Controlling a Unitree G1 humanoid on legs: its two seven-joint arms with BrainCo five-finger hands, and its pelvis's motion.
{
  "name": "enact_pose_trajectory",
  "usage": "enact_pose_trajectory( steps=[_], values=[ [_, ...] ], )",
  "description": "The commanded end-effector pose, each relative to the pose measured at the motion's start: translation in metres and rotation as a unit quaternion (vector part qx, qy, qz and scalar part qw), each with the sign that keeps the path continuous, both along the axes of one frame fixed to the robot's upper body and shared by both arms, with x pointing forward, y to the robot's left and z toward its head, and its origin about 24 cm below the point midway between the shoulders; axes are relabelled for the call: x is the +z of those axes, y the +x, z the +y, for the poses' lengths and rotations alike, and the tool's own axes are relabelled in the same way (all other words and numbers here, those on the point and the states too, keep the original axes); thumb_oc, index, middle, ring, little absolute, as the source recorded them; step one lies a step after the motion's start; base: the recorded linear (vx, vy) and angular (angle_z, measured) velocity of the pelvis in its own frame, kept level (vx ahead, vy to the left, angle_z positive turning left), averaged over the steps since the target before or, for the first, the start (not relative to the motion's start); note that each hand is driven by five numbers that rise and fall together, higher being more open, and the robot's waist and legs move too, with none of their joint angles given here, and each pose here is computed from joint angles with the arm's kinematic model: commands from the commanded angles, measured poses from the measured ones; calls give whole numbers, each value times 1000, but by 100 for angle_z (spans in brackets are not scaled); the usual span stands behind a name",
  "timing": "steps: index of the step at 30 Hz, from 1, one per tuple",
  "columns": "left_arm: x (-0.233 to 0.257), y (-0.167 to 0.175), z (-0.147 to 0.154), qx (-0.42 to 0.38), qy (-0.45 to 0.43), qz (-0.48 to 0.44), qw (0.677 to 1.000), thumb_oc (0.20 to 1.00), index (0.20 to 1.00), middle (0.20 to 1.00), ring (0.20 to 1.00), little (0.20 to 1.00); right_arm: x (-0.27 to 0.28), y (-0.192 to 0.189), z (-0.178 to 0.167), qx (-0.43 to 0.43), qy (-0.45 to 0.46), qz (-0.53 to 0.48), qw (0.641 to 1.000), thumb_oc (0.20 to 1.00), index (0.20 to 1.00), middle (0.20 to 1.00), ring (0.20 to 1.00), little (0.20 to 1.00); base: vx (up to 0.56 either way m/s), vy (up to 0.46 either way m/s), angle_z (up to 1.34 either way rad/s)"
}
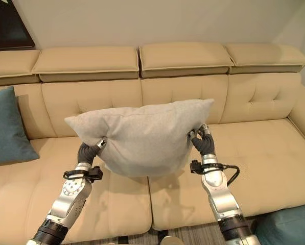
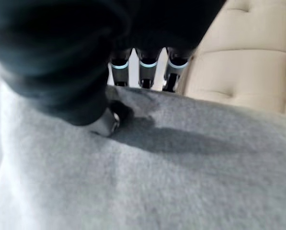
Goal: Pick up all the scattered cushions and arrange them neatly on the sofa.
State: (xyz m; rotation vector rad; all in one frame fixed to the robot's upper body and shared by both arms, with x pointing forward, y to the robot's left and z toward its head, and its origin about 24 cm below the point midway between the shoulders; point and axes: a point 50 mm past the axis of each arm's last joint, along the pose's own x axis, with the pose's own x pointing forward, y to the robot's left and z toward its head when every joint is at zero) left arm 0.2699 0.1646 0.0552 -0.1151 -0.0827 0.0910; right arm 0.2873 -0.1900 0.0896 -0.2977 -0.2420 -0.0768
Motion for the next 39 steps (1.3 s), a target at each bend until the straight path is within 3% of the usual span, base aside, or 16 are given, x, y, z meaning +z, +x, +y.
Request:
enact_pose_trajectory(
  steps=[1,10,17,30,39],
  values=[
    [66,27,-35,-49,15,-159,986,200,200,200,200,200,55,19,28,39,-21,-132,990,200,200,200,200,200,-22,-41,22],
    [139,81,-60,-48,71,-240,967,200,200,200,200,200,126,63,46,5,-62,-217,974,200,200,200,200,200,-96,-33,18],
    [184,103,-65,-34,115,-280,952,200,200,200,200,200,169,85,40,-27,-109,-244,963,200,200,200,200,200,-43,-6,-4],
    [212,110,-63,-18,126,-307,943,200,200,200,200,200,199,93,40,-45,-124,-270,954,200,200,200,200,200,1,-10,4],
    [202,116,-62,-20,122,-276,953,200,200,200,200,200,194,103,34,-57,-167,-234,956,200,200,200,200,200,-9,-1,4]
  ],
)
